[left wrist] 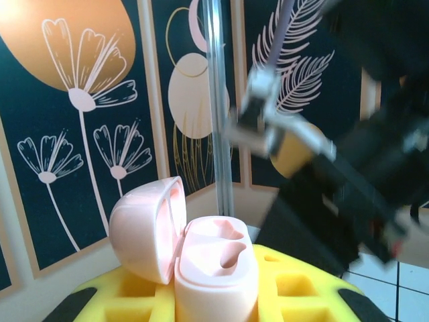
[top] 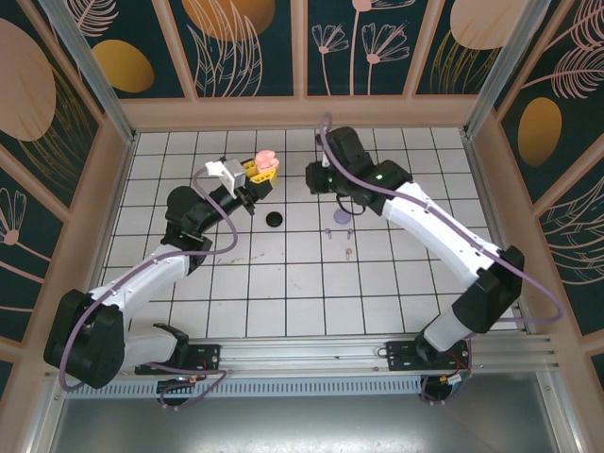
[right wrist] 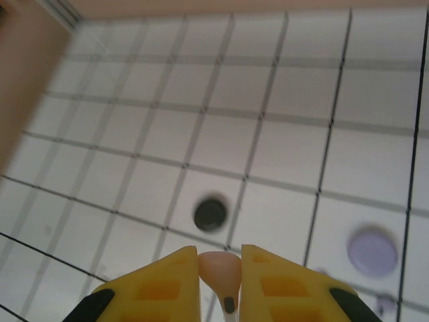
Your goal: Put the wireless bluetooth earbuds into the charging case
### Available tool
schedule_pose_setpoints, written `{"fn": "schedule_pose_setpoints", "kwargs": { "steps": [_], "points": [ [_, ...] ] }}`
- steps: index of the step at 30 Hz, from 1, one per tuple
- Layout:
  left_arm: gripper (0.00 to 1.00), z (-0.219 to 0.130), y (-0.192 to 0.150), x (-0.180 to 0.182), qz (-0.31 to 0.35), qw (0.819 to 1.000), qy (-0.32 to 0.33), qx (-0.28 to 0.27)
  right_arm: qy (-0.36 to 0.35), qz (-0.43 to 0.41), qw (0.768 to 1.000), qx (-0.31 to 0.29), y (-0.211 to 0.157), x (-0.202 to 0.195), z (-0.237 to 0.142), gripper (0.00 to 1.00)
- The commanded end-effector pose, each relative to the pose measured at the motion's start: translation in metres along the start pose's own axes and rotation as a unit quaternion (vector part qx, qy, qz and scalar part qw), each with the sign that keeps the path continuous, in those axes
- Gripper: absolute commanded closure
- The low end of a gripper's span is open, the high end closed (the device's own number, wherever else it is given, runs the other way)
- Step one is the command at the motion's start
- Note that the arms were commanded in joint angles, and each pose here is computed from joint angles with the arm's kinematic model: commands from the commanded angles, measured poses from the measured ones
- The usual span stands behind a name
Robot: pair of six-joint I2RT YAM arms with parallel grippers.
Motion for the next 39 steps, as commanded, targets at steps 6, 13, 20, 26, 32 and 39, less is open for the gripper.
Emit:
{"fn": "schedule_pose_setpoints", "kwargs": {
  "steps": [6,13,20,26,32,39],
  "points": [
    [1.00,0.004,-0.001,-0.009,0.060,0.998,-0.006,0.002,0.088,-0.057,0.978,-0.179,0.071,0.025,-0.075,0.81],
    [1.00,0.015,0.002,-0.012,0.080,0.997,-0.019,0.011,0.161,-0.105,0.953,-0.236,0.072,0.042,-0.090,0.80],
    [1.00,0.020,0.007,-0.015,0.087,0.996,-0.033,0.010,0.209,-0.128,0.937,-0.247,0.061,0.052,-0.086,0.80],
    [1.00,0.022,0.011,-0.017,0.090,0.995,-0.037,0.007,0.220,-0.131,0.937,-0.237,0.055,0.058,-0.076,0.80],
    [1.00,0.023,0.012,-0.017,0.090,0.995,-0.038,0.007,0.229,-0.131,0.937,-0.227,0.051,0.064,-0.069,0.80],
    [1.00,0.024,0.013,-0.017,0.082,0.996,-0.042,0.005,0.233,-0.131,0.941,-0.209,0.042,0.068,-0.059,0.81]
  ]
}}
Point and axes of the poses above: each hand's point on the last joint's axis, 136 mm out from that joint toward the fingers, its own z axis out along the fingers, its own x axis along the line the jaws close on, y = z × x, the point moved 7 cm from there along -z, back along the fingers, and after that the axes turned 12 degrees about -z, right-handed, at the moved point
